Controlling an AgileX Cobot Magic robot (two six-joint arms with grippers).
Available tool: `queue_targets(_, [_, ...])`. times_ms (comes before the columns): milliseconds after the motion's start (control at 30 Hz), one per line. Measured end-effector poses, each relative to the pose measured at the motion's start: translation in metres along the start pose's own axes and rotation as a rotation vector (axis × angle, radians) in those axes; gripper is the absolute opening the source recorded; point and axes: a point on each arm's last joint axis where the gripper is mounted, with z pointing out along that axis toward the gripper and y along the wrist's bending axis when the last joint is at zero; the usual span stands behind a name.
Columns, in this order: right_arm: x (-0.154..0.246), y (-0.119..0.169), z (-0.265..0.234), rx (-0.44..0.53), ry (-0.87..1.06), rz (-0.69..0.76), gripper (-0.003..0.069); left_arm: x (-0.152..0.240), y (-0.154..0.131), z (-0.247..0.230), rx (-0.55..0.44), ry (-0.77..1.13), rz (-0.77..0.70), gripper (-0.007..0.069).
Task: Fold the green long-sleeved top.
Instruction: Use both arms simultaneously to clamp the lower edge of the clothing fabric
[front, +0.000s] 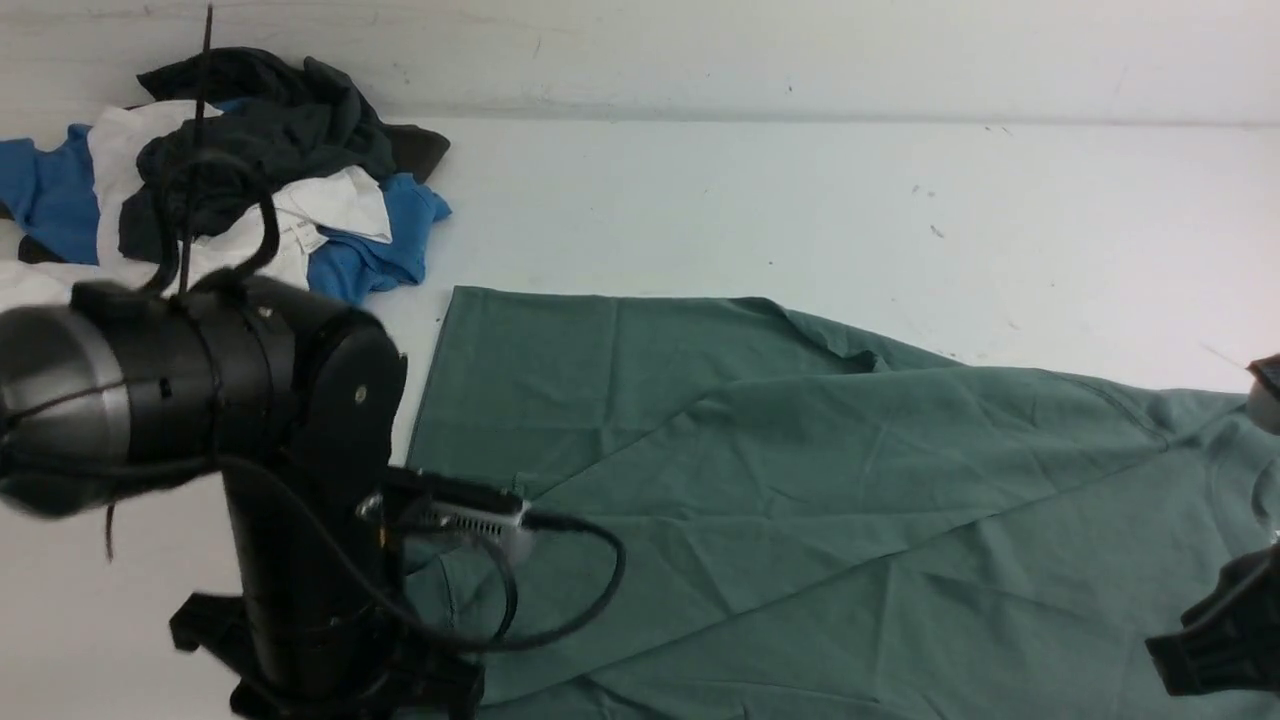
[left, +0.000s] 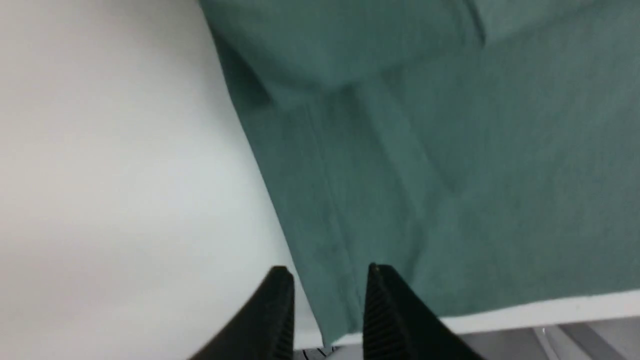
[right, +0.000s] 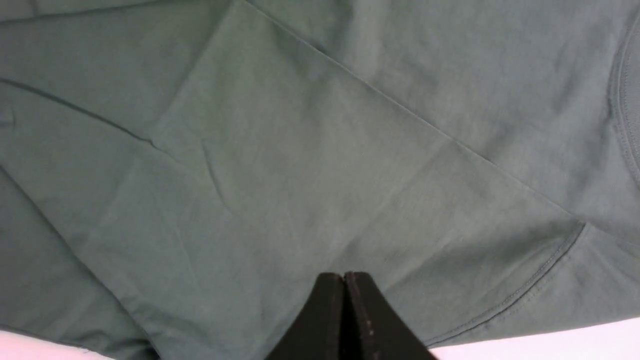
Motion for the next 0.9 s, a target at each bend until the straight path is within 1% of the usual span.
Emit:
queue_targets(33, [0.0,0.0,0.0,-0.001,0.0,0.001,-0.0007,0.004,0.0,0.002,0.003,-0.003,-0.008,0.0171])
queue_targets(67, [0.0,0.0,0.0,-0.005,0.001,0.0,-0.0007,0.019,0.001,0.009,0.016,-0.027,-0.031,0.0128])
queue_targets(233, [0.001,0.002,0.0,-0.024,0.007,-0.007,-0.0007,0.047,0.01,0.02,0.042,-0.078,-0.114,0.0029])
queue_targets(300, [0.001,0.003,0.0,-0.033,0.006,-0.008,-0.0007,0.056,0.013,0.026,0.039,-0.071,-0.124,0.0012])
queue_targets(400, [0.0,0.004,0.0,-0.048,-0.004,-0.012,-0.0007,0.062,0.016,0.035,0.042,-0.077,-0.131,0.0011])
queue_targets(500, [-0.001,0.005,0.0,-0.058,-0.015,-0.013,-0.0007,0.062,0.016,0.039,0.052,-0.106,-0.134,0.0043])
queue_targets(567, [-0.002,0.006,0.0,-0.07,-0.024,-0.01,-0.0007,0.061,0.015,0.043,0.073,-0.14,-0.143,0.0119])
queue_targets(600, [-0.002,0.006,0.0,-0.07,-0.025,-0.01,-0.0007,0.06,0.015,0.043,0.078,-0.141,-0.147,0.0126])
queue_targets(633, [-0.002,0.007,0.0,-0.071,-0.027,-0.009,-0.0007,0.06,0.015,0.045,0.088,-0.144,-0.155,0.0189])
queue_targets(700, [-0.002,0.007,0.0,-0.071,-0.027,-0.009,-0.0007,0.06,0.014,0.047,0.098,-0.136,-0.166,0.025])
queue_targets(733, [-0.002,0.007,0.0,-0.071,-0.027,-0.009,-0.0007,0.06,0.013,0.048,0.101,-0.126,-0.173,0.0319])
queue_targets(767, [-0.002,0.007,0.0,-0.071,-0.027,-0.009,-0.0007,0.06,0.013,0.049,0.103,-0.118,-0.185,0.0358])
queue_targets(800, [-0.002,0.007,0.0,-0.071,-0.027,-0.009,-0.0007,0.059,0.012,0.05,0.103,-0.115,-0.192,0.0391])
queue_targets(833, [-0.002,0.007,0.0,-0.071,-0.027,-0.009,-0.0007,0.059,0.012,0.051,0.103,-0.113,-0.195,0.0391])
queue_targets(900, [-0.002,0.007,0.0,-0.071,-0.027,-0.01,-0.0007,0.057,0.012,0.053,0.103,-0.109,-0.207,0.0431])
